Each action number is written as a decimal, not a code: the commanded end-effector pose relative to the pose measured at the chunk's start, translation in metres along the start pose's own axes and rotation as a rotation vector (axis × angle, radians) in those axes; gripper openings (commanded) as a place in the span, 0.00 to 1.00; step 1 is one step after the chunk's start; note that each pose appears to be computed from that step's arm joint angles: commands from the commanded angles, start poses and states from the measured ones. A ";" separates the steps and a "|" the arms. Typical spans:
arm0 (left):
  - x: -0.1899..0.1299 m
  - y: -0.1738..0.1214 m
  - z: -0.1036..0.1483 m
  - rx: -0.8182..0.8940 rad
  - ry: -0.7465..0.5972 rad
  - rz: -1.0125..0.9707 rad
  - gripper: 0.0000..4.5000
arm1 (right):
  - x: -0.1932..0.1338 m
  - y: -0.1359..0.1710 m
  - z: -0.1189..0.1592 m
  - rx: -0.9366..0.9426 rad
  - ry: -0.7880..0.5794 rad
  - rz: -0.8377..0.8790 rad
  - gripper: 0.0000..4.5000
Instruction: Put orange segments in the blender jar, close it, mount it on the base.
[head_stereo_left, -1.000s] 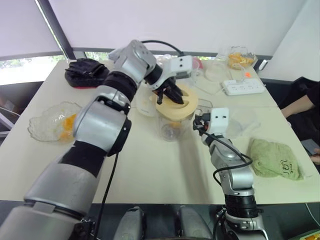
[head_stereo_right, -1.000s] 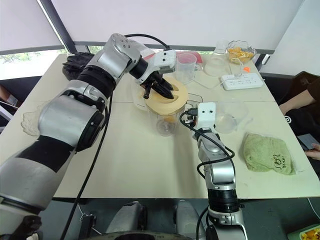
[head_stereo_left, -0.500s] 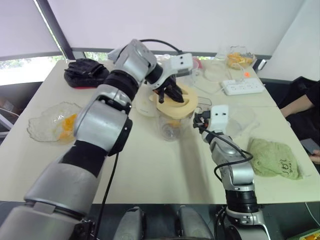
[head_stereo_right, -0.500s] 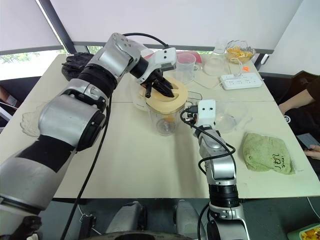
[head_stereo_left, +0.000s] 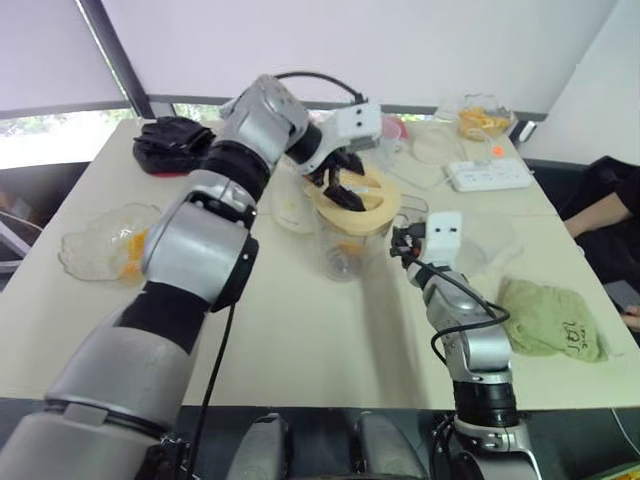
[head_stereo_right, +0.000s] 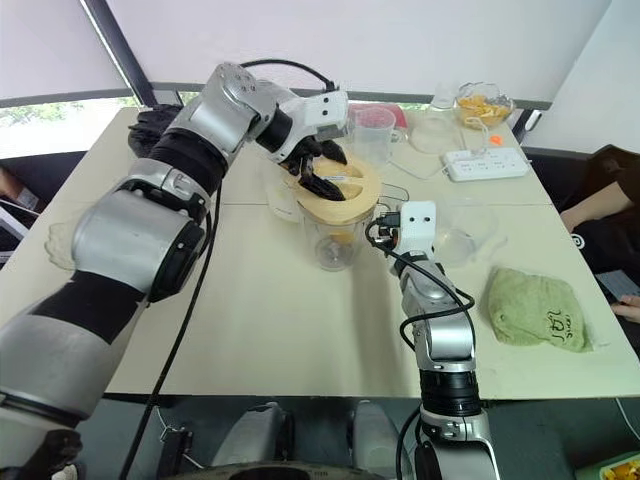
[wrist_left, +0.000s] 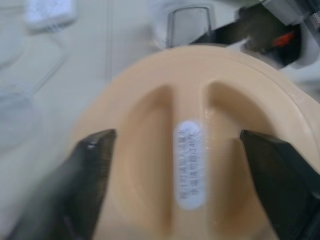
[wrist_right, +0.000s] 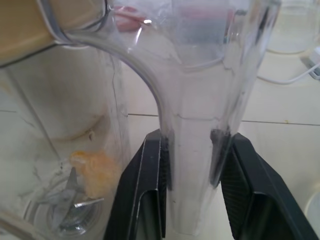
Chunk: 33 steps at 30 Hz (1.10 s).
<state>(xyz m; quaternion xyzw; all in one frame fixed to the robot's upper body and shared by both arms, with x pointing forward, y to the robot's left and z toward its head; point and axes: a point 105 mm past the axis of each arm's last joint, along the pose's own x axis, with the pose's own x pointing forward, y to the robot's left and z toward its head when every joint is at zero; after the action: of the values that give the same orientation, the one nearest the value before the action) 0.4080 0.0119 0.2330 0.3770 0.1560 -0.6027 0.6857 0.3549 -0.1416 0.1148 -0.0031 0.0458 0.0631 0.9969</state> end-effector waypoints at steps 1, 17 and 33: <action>0.016 -0.012 -0.043 -0.091 0.126 -0.039 1.00 | -0.004 0.009 0.017 0.007 -0.069 0.047 0.19; -0.015 0.010 0.016 -0.254 -0.396 0.046 1.00 | -0.003 0.010 0.012 0.006 -0.061 0.051 0.19; -0.090 0.030 0.041 -0.514 -1.219 0.065 1.00 | -0.001 0.011 0.011 -0.002 -0.053 0.069 0.19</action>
<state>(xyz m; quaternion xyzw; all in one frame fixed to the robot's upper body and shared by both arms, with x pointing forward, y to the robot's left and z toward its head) 0.4061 0.0406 0.3141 -0.2000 -0.0893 -0.6427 0.7341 0.3535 -0.1354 0.1246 -0.0023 0.0192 0.0851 0.9962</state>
